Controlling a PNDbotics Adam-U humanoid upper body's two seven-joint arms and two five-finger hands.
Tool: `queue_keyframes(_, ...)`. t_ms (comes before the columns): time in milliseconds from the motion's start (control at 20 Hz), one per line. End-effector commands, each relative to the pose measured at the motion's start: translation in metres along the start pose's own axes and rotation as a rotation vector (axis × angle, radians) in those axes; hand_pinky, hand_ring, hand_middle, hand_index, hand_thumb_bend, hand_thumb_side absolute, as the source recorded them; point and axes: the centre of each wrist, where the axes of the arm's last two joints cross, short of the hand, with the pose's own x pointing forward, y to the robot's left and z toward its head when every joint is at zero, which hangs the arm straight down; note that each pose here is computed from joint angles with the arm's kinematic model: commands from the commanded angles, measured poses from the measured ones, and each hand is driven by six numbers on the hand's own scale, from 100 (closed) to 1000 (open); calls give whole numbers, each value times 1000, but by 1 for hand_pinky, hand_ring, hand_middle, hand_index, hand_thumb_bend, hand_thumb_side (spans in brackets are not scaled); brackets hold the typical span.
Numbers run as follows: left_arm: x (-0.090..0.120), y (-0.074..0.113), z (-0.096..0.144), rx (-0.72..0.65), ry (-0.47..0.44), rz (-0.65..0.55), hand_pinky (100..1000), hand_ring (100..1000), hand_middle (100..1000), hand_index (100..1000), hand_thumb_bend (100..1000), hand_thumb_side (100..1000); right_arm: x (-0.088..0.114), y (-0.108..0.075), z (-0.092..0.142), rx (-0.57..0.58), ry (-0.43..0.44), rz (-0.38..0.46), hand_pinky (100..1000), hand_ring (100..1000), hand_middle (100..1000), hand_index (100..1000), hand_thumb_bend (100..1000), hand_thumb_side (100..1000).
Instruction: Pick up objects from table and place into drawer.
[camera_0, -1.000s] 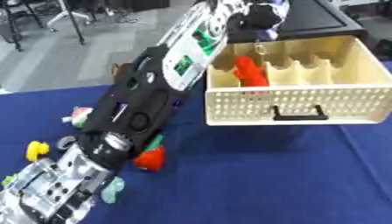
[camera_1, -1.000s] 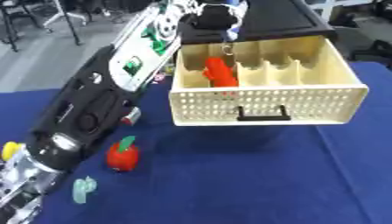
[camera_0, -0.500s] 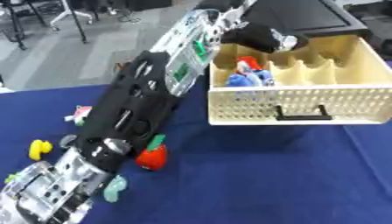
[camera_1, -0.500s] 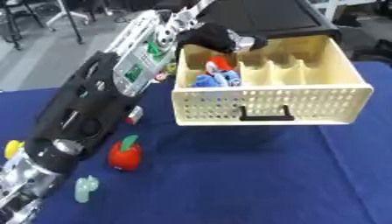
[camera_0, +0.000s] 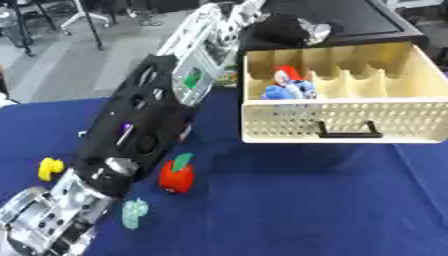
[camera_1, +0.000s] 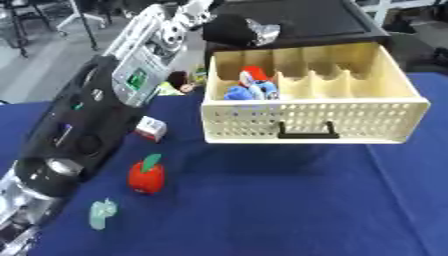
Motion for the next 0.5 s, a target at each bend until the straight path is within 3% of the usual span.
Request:
queue_keyframes(50, -4, 23, 4, 63, 4, 7, 717, 804, 716, 809, 580, 632, 8, -11, -7, 274, -78, 110, 233, 456, 433, 646, 100, 965)
queue_keyframes(200, -10, 24, 9, 73, 22, 8, 680, 779, 693, 798, 534, 640, 11, -17, -11, 518, -116, 143, 231, 469, 465, 598, 100, 911)
queue_keyframes(300, -14, 26, 13, 88, 38, 6, 621, 747, 660, 791, 450, 642, 12, -21, -12, 661, -137, 131, 222, 469, 469, 596, 100, 884)
queue_keyframes(500, -22, 33, 25, 149, 79, 24, 555, 691, 603, 765, 256, 661, 15, -22, -14, 908, -152, 41, 206, 465, 466, 601, 100, 813)
